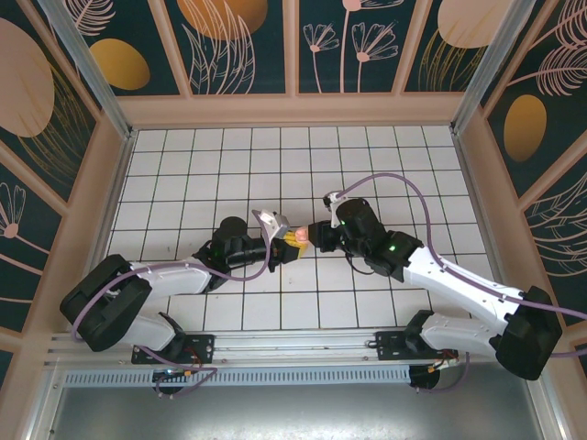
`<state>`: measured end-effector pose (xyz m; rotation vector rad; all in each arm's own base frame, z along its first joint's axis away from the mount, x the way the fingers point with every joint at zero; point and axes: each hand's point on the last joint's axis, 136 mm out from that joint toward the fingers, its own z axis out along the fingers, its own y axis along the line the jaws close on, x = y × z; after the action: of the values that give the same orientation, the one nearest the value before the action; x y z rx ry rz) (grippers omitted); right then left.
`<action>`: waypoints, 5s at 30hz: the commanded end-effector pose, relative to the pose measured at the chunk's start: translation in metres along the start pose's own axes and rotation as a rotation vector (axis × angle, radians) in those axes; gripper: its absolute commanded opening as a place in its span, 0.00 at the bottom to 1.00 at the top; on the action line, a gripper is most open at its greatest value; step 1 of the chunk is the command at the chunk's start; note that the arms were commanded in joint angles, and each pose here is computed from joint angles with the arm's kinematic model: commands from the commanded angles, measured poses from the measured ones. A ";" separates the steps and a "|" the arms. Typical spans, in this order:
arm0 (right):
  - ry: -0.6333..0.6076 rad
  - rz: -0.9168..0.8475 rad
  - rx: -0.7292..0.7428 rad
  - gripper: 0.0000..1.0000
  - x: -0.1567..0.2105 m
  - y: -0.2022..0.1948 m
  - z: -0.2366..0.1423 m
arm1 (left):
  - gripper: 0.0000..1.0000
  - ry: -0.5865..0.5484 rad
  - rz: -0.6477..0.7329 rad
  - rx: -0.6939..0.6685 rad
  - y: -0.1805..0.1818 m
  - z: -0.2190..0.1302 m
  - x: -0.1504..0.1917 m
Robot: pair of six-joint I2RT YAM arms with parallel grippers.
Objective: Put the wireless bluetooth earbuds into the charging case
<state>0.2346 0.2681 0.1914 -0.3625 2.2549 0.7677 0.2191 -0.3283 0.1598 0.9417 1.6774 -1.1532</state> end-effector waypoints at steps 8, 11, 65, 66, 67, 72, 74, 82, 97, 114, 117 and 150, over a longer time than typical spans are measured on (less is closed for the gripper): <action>0.033 -0.041 -0.051 0.24 -0.003 0.019 -0.006 | 0.15 -0.046 0.099 -0.029 0.001 -0.006 -0.018; 0.050 -0.037 -0.045 0.23 -0.001 0.020 -0.004 | 0.15 -0.048 0.114 -0.038 0.002 -0.007 -0.019; -0.001 0.252 -0.086 0.43 -0.035 0.024 -0.038 | 0.15 -0.056 0.159 -0.065 0.000 -0.015 -0.023; 0.010 0.256 -0.083 0.41 -0.033 0.022 -0.036 | 0.15 -0.058 0.161 -0.064 0.000 -0.015 -0.024; 0.020 0.260 -0.078 0.40 -0.031 0.020 -0.035 | 0.15 -0.060 0.161 -0.065 0.000 -0.015 -0.025; 0.058 0.280 -0.100 0.32 -0.026 0.018 -0.025 | 0.15 -0.063 0.160 -0.052 -0.002 -0.014 -0.025; 0.062 0.290 -0.125 0.31 -0.027 0.019 -0.023 | 0.15 -0.063 0.159 -0.051 -0.002 -0.014 -0.025; 0.085 0.303 -0.136 0.31 -0.024 0.014 -0.014 | 0.15 -0.066 0.161 -0.046 -0.003 -0.015 -0.026; 0.164 0.312 -0.174 0.32 -0.006 0.014 -0.001 | 0.15 -0.067 0.158 -0.045 -0.003 -0.015 -0.026; 0.219 0.334 -0.214 0.21 0.007 0.025 -0.010 | 0.14 -0.058 0.154 -0.056 -0.001 -0.015 -0.024; 0.232 0.335 -0.207 0.24 0.010 0.024 -0.012 | 0.14 -0.056 0.154 -0.059 -0.001 -0.015 -0.023; 0.217 0.299 -0.204 0.23 -0.013 0.022 -0.007 | 0.14 -0.054 0.158 -0.068 0.000 -0.017 -0.022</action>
<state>0.2314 0.2786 0.2060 -0.1892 2.4880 1.1432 0.2196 -0.3166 0.1732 0.9799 1.6102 -1.0233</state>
